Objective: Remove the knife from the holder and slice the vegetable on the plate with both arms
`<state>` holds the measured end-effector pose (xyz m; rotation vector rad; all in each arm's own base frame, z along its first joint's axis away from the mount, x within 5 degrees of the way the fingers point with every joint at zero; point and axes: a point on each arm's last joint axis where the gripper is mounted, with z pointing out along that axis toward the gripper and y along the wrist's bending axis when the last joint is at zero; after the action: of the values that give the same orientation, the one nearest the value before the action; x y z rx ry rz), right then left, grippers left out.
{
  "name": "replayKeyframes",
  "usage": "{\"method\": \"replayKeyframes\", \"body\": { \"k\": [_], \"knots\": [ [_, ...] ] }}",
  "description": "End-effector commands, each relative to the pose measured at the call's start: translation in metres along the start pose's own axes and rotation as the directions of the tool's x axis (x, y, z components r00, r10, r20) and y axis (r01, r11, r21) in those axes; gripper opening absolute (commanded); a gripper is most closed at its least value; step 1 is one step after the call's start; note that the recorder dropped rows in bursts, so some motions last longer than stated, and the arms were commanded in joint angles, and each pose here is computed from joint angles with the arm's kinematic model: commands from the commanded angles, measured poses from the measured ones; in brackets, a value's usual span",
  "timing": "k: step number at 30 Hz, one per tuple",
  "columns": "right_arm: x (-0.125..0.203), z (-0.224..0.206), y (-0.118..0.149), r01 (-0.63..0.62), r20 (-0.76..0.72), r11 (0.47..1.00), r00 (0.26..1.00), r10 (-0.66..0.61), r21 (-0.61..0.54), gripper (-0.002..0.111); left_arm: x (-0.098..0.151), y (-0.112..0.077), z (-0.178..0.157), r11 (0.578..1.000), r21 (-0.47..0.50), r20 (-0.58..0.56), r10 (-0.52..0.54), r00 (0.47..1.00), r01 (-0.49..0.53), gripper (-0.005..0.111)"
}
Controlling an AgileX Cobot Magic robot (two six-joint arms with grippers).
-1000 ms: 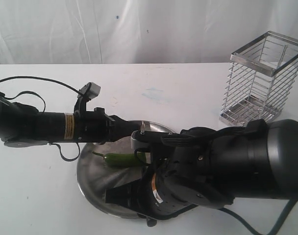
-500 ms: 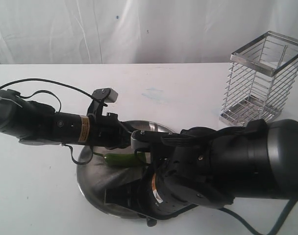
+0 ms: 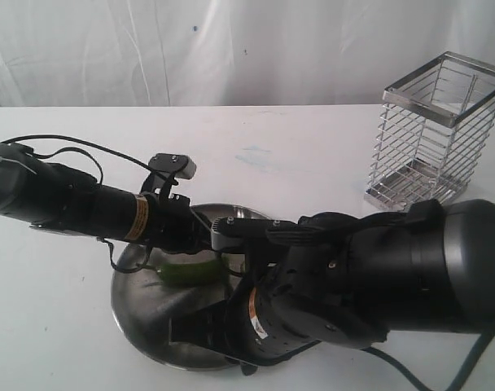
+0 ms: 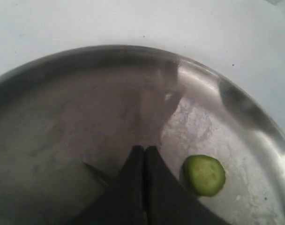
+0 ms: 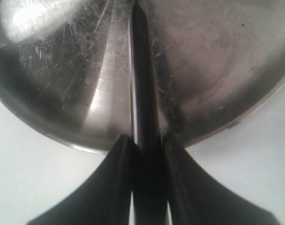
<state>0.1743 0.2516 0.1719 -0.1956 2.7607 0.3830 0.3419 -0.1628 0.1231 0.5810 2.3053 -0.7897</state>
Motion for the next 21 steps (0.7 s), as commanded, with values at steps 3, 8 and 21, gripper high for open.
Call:
{"method": "replayKeyframes", "body": {
  "k": [3,8,21],
  "knots": [
    [0.002,0.0,-0.003,-0.011,-0.014,1.0,1.0,0.011,0.021,0.0,0.013,0.008,0.0,0.997,-0.075,-0.097,0.017,0.995,-0.024,0.0],
    [0.013,0.013,-0.013,-0.013,-0.069,0.997,0.997,0.019,0.082,0.0,0.015,0.007,0.0,0.998,-0.065,-0.12,0.011,0.993,-0.019,0.0],
    [0.019,0.024,-0.017,-0.027,-0.107,0.993,0.993,0.039,0.113,0.0,0.018,0.003,0.0,0.999,-0.017,-0.147,0.024,0.989,-0.027,0.0]
  ]
}}
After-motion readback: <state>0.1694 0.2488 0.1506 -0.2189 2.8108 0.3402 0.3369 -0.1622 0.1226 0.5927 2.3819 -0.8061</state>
